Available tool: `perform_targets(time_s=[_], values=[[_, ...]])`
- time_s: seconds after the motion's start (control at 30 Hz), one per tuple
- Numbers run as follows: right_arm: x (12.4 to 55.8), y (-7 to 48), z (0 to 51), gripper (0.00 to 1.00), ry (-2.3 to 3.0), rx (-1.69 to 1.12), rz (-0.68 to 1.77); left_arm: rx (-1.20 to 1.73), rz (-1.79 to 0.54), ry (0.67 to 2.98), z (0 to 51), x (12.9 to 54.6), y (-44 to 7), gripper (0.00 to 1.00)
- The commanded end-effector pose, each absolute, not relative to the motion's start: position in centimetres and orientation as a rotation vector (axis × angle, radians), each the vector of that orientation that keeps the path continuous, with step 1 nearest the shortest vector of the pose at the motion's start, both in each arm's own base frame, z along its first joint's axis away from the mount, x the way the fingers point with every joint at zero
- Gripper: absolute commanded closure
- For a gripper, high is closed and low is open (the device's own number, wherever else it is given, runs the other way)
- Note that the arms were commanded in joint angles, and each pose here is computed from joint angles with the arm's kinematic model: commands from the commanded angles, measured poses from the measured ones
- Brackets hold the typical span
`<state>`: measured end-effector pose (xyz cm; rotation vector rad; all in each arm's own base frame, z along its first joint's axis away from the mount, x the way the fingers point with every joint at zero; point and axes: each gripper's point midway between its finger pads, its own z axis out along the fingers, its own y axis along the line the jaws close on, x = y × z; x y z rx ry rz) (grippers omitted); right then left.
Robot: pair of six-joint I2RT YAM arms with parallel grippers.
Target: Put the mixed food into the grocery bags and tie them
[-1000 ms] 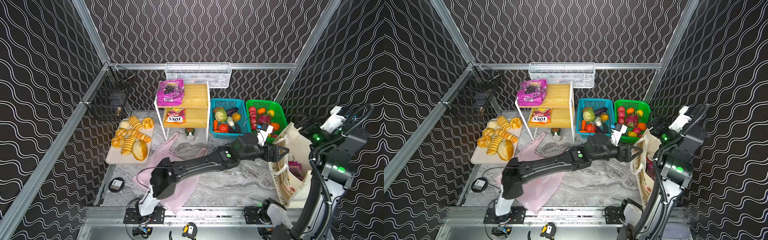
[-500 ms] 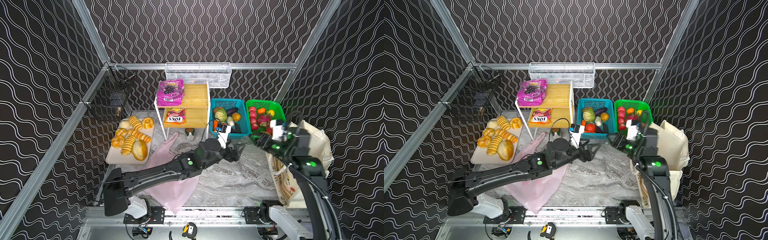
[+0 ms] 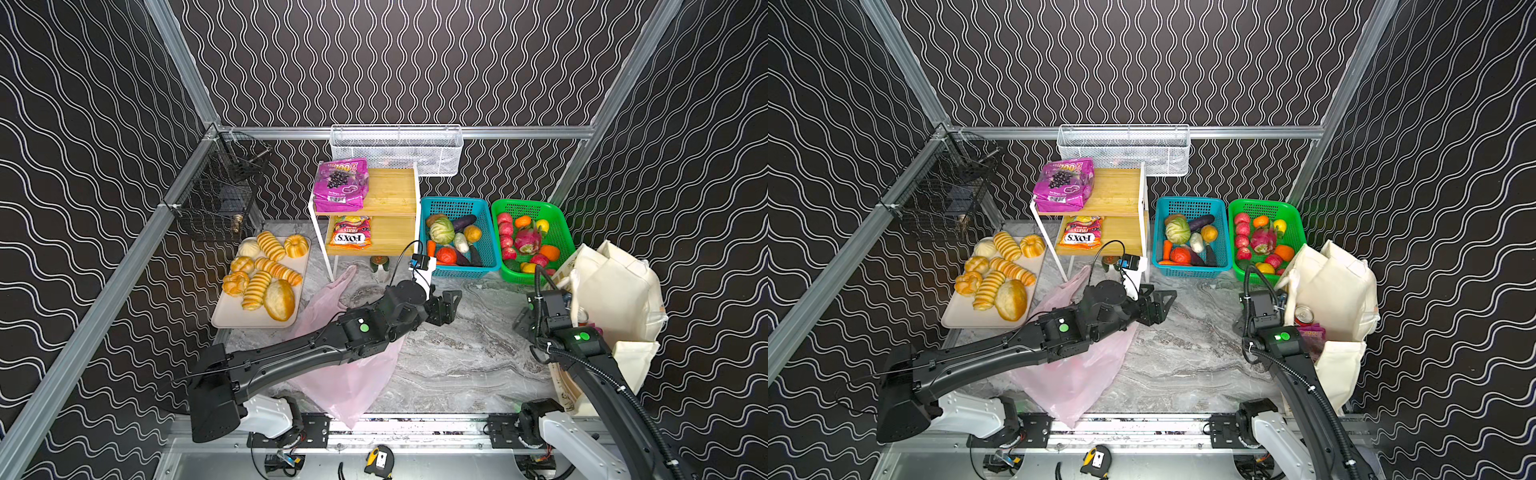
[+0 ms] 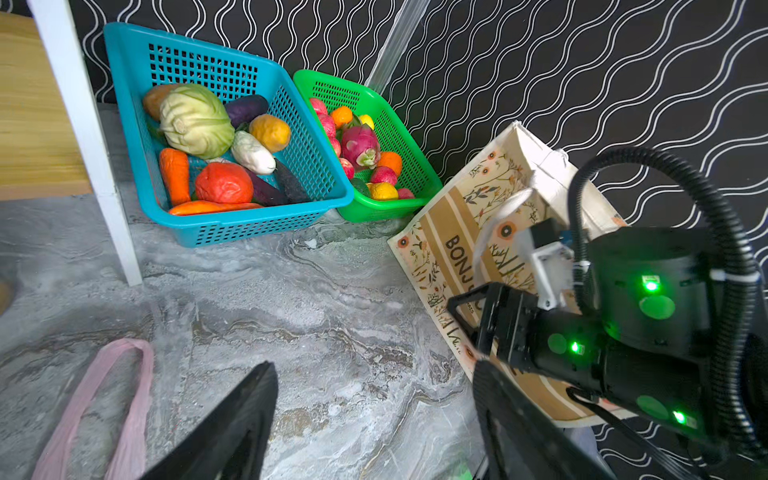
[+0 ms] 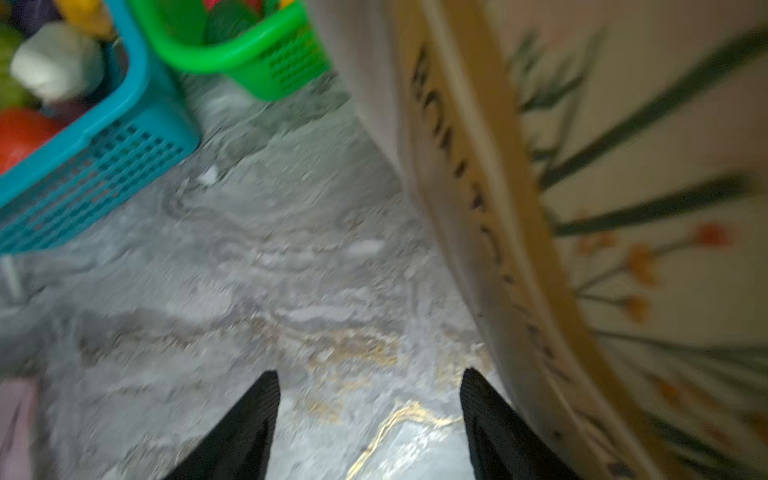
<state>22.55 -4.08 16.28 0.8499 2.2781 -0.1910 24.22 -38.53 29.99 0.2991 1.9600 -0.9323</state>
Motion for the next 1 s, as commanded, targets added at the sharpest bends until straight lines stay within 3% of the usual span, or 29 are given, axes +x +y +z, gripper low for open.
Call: perform_targets(time_s=[0.0, 0.17, 0.37, 0.47, 0.67, 0.77, 0.87, 0.93, 0.97], values=[[23.2, -8.2, 18.3, 0.29, 2.102, 0.931, -0.375, 0.301, -0.947, 1.984, 29.7, 24.1, -38.8, 0.22], [24.6, -8.3, 17.5, 0.26, 2.164, 0.943, -0.194, 0.286, -0.958, 1.993, 29.3, 24.2, -38.8, 0.22], [27.3, 3.0, 21.0, 0.26, 2.206, 0.477, 0.565, 0.287, -0.935, 1.992, 29.3, 24.5, -38.4, 0.22], [26.9, 6.3, 23.3, 0.27, 2.190, 0.376, 0.695, 0.287, -0.939, 1.997, 29.0, 24.7, -38.6, 0.22], [26.1, 8.0, 29.9, 0.25, 2.144, 0.138, 0.467, 0.306, -0.958, 2.011, 28.8, 24.8, -39.5, 0.21], [26.4, 4.8, 34.1, 0.21, 2.051, 0.181, 0.252, 0.317, -0.971, 2.015, 28.8, 24.8, -40.0, 0.21], [25.9, -1.2, 37.4, 0.14, 1.936, 0.411, -0.064, 0.326, -0.978, 2.023, 28.7, 24.7, -40.3, 0.21], [25.5, -4.3, 38.7, 0.01, 1.893, 0.513, -0.245, 0.331, -0.986, 2.026, 28.8, 24.6, -40.3, 0.21], [25.8, -5.0, 39.2, 0.00, 1.894, 0.526, -0.278, 0.331, -0.989, 2.027, 28.8, 24.5, -40.3, 0.21]])
